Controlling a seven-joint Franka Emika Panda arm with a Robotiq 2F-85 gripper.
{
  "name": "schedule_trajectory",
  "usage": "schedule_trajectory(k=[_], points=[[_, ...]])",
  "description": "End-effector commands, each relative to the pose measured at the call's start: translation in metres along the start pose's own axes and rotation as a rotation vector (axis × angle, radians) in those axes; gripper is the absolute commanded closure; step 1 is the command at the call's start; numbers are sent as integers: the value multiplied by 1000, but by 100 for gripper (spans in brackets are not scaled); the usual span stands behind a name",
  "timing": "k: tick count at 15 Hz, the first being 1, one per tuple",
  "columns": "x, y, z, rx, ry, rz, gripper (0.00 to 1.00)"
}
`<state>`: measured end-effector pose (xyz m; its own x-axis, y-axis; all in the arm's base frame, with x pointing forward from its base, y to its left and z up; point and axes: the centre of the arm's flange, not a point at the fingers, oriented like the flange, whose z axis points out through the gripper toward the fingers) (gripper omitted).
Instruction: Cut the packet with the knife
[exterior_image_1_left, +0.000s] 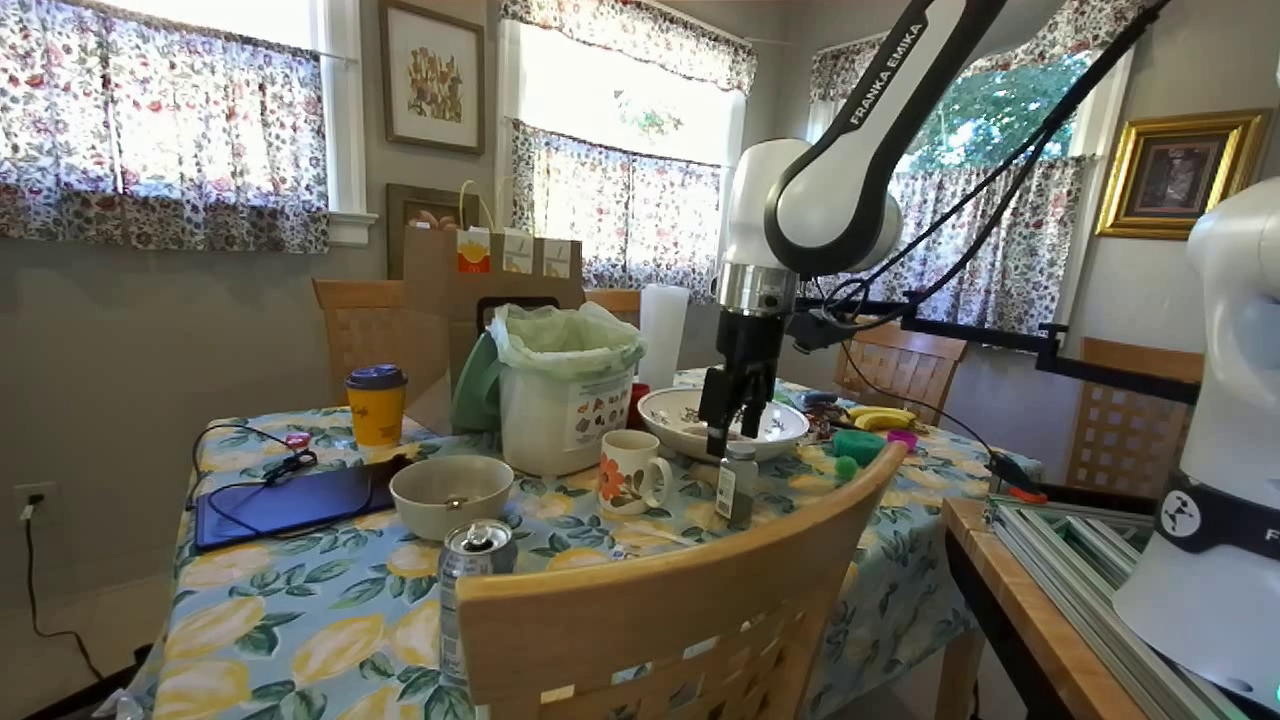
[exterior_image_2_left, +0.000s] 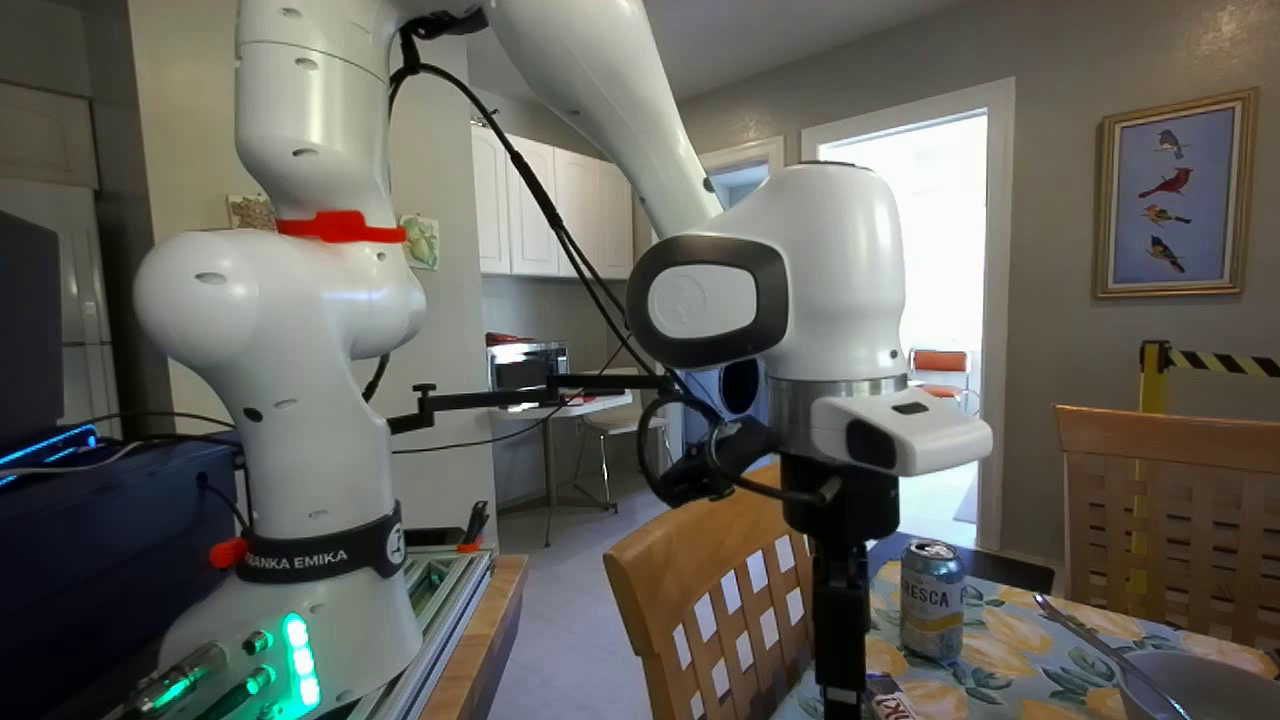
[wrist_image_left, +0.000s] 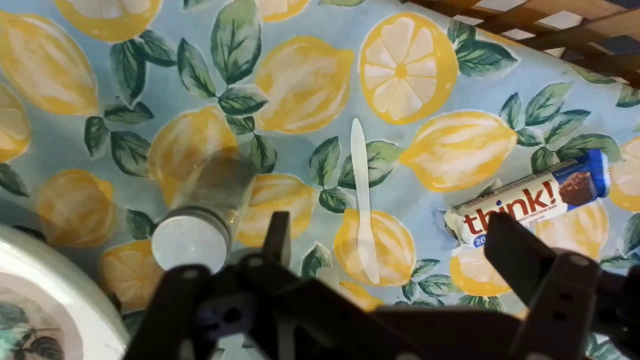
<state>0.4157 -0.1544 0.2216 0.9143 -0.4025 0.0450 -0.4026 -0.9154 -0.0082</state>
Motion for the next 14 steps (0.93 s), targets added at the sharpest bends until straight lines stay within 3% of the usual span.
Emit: schedule_trajectory(k=[1, 6, 14], points=[[11, 6, 32, 0, -9, -26, 0], [12, 8, 57, -21, -37, -34, 0], [1, 1, 52, -38, -50, -35, 0]])
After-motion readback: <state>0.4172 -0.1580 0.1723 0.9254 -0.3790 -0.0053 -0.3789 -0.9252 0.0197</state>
